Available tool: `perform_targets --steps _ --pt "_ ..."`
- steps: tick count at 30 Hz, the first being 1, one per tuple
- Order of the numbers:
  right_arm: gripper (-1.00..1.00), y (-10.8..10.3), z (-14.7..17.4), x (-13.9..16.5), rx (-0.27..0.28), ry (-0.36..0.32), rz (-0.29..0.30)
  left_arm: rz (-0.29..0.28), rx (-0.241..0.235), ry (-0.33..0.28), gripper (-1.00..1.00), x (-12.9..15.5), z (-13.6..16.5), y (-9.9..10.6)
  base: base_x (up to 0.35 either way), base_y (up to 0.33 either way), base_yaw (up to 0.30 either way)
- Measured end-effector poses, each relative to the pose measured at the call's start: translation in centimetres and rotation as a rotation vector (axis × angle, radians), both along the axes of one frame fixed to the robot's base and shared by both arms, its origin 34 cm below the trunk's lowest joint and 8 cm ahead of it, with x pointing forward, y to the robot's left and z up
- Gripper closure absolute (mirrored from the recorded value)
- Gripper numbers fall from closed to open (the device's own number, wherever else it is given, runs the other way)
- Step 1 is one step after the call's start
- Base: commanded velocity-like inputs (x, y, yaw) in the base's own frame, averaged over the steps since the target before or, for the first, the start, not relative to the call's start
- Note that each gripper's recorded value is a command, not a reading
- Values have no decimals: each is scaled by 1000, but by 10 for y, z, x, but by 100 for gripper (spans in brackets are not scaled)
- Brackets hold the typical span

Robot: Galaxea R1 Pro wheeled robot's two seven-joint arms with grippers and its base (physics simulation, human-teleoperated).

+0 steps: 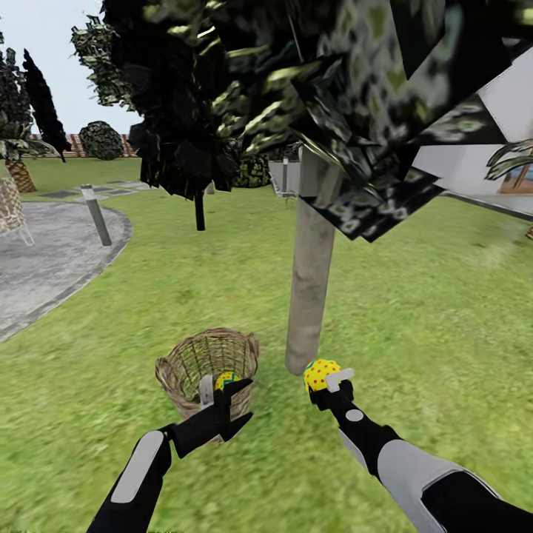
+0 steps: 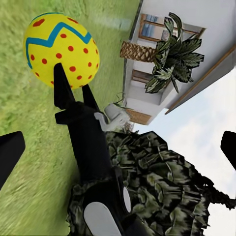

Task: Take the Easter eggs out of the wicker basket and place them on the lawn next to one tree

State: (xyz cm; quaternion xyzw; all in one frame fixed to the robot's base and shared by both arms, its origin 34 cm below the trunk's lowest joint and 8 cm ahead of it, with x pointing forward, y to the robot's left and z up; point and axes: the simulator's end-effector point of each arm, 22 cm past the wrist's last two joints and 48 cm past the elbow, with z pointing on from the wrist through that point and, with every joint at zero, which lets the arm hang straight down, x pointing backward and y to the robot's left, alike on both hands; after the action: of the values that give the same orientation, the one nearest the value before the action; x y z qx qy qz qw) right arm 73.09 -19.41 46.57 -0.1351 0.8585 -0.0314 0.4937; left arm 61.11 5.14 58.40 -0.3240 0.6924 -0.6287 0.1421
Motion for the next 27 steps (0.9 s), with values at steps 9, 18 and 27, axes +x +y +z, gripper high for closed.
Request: perform_targets --steps 9,18,27 --pt "100 0 0 0 0 1 1 0 0 0 -100 0 0 0 76 -340 13" --pt "100 2 -3 -1 0 5 9 -1 -4 -2 -100 0 -1 -1 12 -47 0" --pt "100 45 -49 -31 -57 154 83 -44 3 -11 -100 -11 -19 -17 0 0 0"
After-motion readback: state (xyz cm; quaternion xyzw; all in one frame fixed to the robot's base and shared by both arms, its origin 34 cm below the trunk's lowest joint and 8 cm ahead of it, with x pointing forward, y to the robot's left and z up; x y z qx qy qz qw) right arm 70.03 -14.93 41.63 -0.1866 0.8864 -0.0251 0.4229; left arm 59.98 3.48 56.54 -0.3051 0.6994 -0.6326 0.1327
